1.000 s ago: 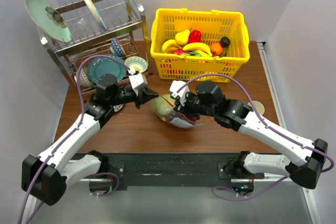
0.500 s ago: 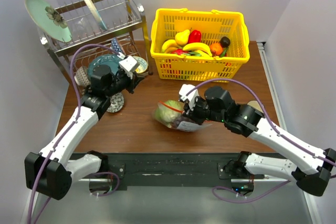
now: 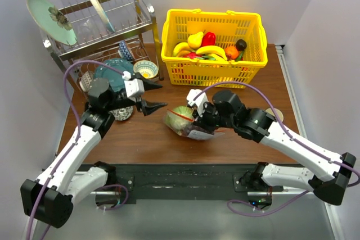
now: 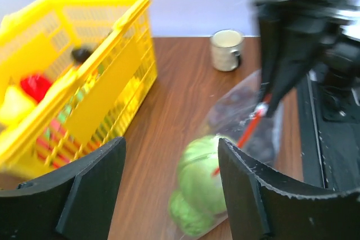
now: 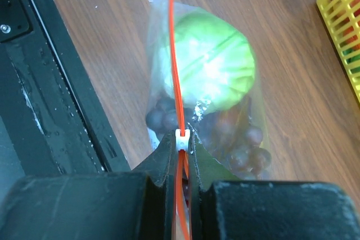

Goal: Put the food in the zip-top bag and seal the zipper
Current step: Zip the zipper food storage bag at the center of the board.

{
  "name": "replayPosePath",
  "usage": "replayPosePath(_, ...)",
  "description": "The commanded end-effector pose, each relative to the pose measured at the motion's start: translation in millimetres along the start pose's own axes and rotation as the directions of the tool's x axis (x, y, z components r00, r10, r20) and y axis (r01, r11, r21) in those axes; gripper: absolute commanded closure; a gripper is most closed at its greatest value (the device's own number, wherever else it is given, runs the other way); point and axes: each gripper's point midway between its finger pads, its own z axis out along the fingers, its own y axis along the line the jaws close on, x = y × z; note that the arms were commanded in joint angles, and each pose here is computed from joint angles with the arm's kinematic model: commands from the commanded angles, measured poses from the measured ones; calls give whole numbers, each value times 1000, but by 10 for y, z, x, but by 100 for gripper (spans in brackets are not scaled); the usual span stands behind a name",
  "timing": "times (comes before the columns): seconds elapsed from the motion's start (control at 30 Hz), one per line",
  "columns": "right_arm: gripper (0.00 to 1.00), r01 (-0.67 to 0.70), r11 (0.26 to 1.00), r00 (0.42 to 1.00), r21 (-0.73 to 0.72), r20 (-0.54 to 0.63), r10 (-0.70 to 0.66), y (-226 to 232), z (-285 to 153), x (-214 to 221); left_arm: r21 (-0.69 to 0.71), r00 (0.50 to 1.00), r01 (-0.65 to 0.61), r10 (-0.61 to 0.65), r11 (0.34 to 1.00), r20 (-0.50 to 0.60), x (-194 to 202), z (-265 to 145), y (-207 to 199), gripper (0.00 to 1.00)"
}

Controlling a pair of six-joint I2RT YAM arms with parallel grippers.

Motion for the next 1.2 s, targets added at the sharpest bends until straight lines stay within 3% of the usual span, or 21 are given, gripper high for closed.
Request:
replayPosePath(0.0,100,32,999,995,-18,91,-30,7,-56,-363,213,989,-143,130,967,73,-149,125,-388,28)
replayPosePath(0.23,100,38,999,994,-29,104,-34,16,-50,-449,302,980,-126,166,945,-111,253,519,-523,26)
replayPosePath(0.53,100,45,998,992,-35,116,-40,19,-20,-506,327,962,-114,187,938,-199,548,624,-589,35)
replayPosePath(0.57,100,44,998,992,-34,117,-40,12,-19,-518,329,961,-109,185,938,-207,573,619,-598,40)
replayPosePath(0.67,100,46,998,993,-37,113,-41,18,-2,-515,327,961,-94,171,940,-218,610,637,-595,93)
replayPosePath(0.7,100,45,998,993,-36,111,-41,15,3,-512,314,960,-97,172,944,-221,605,646,-571,100)
replayPosePath(0.93,100,28,1000,996,-11,85,-27,-12,-18,-359,155,955,-88,128,984,-267,576,611,-309,100)
replayPosePath(1.17,100,-1,1000,998,3,58,1,15,-129,-113,-48,963,22,-34,999,-269,573,352,179,100)
